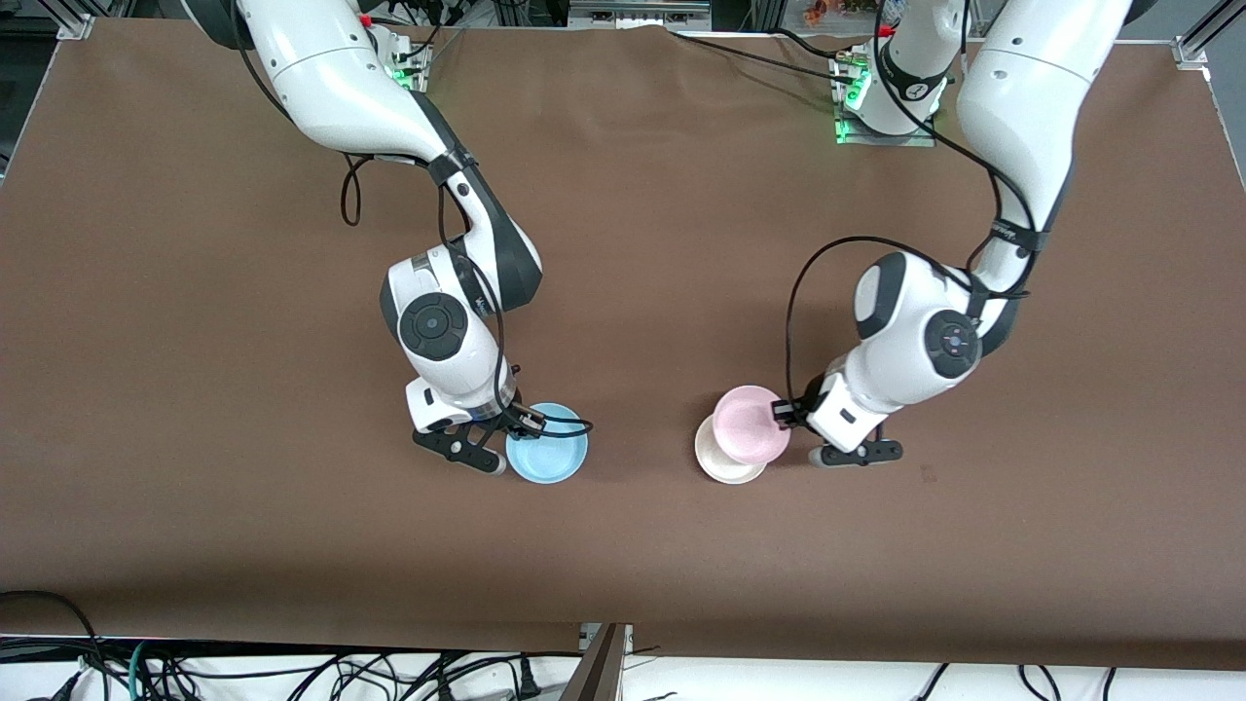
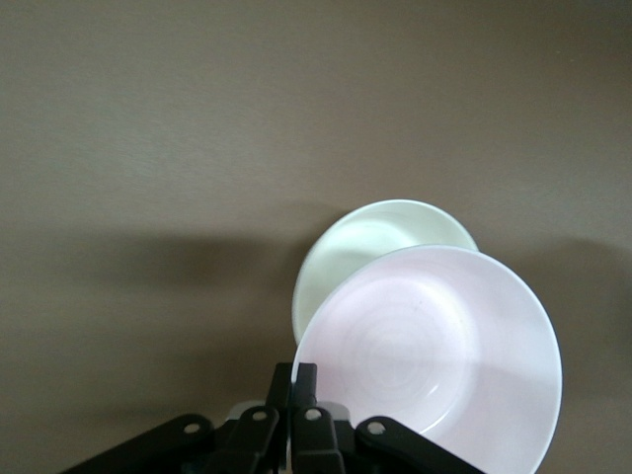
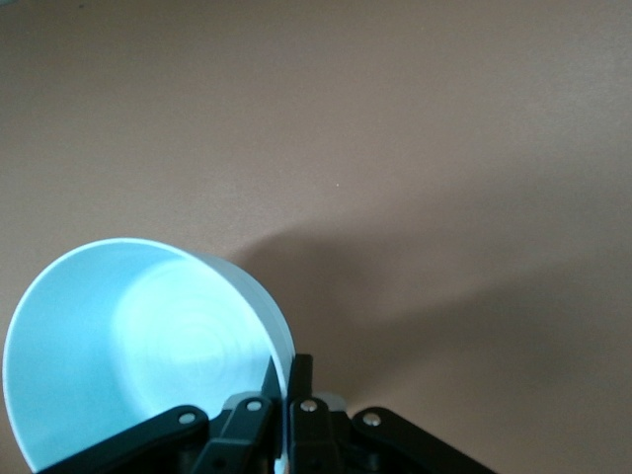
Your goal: Stack pink and blue bowls on white bowl
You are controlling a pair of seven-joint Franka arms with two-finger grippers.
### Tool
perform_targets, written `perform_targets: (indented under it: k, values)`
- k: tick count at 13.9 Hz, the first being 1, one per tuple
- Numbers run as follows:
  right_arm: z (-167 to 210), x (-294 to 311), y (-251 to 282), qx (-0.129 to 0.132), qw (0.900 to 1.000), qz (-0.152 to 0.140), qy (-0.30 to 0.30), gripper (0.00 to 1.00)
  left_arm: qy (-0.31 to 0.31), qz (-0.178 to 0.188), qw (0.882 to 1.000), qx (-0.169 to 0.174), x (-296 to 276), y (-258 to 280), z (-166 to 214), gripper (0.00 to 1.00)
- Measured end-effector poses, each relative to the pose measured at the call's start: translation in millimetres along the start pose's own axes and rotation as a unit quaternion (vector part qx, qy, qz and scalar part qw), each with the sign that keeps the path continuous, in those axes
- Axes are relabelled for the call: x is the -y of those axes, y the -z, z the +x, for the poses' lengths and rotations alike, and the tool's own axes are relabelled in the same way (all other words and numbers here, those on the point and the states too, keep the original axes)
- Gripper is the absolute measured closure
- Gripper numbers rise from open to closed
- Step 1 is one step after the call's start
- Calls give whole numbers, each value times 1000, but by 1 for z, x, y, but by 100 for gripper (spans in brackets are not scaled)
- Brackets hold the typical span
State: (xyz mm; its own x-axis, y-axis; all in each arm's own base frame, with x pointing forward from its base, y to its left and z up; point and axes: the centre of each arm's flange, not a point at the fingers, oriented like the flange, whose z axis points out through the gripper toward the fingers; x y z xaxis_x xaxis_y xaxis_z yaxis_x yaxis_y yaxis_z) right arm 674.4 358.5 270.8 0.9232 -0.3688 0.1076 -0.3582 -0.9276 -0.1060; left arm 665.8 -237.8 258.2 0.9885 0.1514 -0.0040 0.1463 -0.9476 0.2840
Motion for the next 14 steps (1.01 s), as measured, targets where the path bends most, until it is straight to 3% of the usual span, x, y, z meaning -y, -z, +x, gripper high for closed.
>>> perform_targets:
  k: [14]
  values:
    - [2,6,-7,-9,1000,9,-13,97,-10,12,1000,-14,-7,-23,6,97]
